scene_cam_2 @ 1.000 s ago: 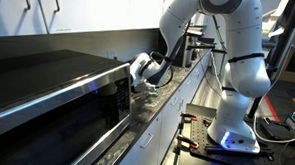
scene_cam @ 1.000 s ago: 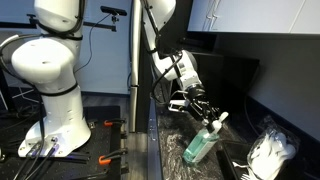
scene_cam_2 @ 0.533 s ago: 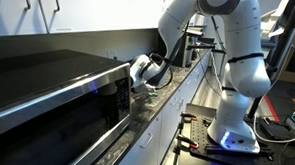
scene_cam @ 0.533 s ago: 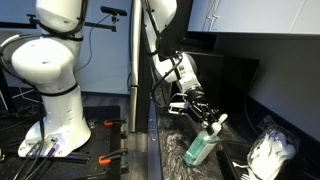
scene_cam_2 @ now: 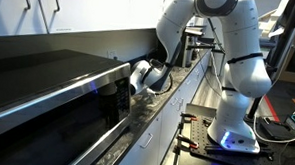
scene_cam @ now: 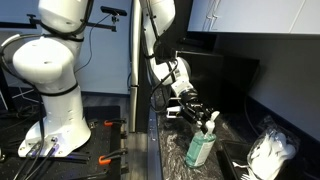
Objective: Put the bottle upright
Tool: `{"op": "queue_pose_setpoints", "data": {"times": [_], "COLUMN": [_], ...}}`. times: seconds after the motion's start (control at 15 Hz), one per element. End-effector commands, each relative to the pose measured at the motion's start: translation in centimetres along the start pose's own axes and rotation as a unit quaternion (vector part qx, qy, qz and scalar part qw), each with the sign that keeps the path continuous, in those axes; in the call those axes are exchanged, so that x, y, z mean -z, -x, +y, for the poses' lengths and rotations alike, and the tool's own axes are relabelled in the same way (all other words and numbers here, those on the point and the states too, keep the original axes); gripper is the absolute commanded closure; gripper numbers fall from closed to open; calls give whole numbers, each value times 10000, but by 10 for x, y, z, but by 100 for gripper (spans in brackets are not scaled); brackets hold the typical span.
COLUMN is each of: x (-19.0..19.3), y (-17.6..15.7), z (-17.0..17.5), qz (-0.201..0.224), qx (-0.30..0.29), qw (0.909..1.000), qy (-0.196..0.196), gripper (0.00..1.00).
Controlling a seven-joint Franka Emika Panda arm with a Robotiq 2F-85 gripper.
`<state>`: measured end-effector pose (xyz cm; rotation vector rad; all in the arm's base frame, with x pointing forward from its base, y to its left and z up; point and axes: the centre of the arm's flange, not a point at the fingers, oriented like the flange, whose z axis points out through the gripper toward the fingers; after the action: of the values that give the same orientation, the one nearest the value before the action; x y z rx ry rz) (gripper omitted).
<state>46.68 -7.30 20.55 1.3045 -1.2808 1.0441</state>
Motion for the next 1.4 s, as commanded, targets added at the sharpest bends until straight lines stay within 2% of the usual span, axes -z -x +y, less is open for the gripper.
{"op": "queue_pose_setpoints", "data": {"times": [0.0, 0.4, 1.33], "x": [2, 1, -10], "y": [0, -5, 12], "z": [11, 7, 8], "qz": [302, 382, 93], "qx": [-299, -376, -185], "qw": [9991, 9985, 9998], "qy": [10, 96, 59], "gripper": [92, 92, 92]}}
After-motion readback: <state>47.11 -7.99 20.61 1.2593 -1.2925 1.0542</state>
